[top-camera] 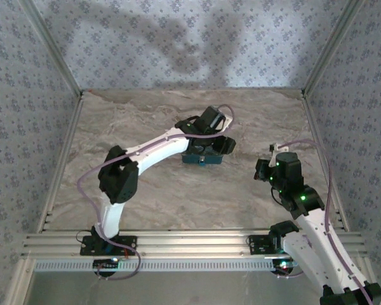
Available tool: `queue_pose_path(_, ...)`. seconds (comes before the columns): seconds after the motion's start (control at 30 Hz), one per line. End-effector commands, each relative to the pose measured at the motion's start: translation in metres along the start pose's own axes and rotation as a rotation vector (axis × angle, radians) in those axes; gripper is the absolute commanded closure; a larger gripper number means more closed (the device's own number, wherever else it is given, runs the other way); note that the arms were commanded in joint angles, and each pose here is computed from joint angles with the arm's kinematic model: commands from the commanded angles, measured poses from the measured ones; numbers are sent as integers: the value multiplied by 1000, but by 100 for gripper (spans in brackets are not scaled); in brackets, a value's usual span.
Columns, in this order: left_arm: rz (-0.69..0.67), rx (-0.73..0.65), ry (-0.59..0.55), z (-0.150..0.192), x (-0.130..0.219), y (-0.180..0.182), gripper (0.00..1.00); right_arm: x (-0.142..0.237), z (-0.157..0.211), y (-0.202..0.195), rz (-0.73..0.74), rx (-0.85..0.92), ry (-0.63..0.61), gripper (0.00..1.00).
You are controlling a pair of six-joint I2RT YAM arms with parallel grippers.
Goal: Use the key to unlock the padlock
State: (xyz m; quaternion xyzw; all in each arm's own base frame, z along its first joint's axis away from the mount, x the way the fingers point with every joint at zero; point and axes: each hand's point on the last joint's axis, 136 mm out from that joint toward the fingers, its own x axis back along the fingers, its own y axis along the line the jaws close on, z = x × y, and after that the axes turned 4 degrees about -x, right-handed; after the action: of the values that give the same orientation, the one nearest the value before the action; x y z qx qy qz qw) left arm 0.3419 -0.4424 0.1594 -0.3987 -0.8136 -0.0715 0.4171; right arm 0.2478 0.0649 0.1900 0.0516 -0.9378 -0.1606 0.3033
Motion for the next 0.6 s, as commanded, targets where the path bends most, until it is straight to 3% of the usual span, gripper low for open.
queue_pose_path(0.0, -17, 1, 58, 7, -12, 0, 31, 8, -8, -8, 50, -32, -22, 100)
queue_pose_path(0.23, 18, 8, 125, 20, -35, -8, 33, 6, -5, -11, 63, -33, -12, 100)
queue_pose_path(0.57, 47, 7, 185, 44, -39, -15, 33, 1, 1, -11, 63, -25, 25, 100)
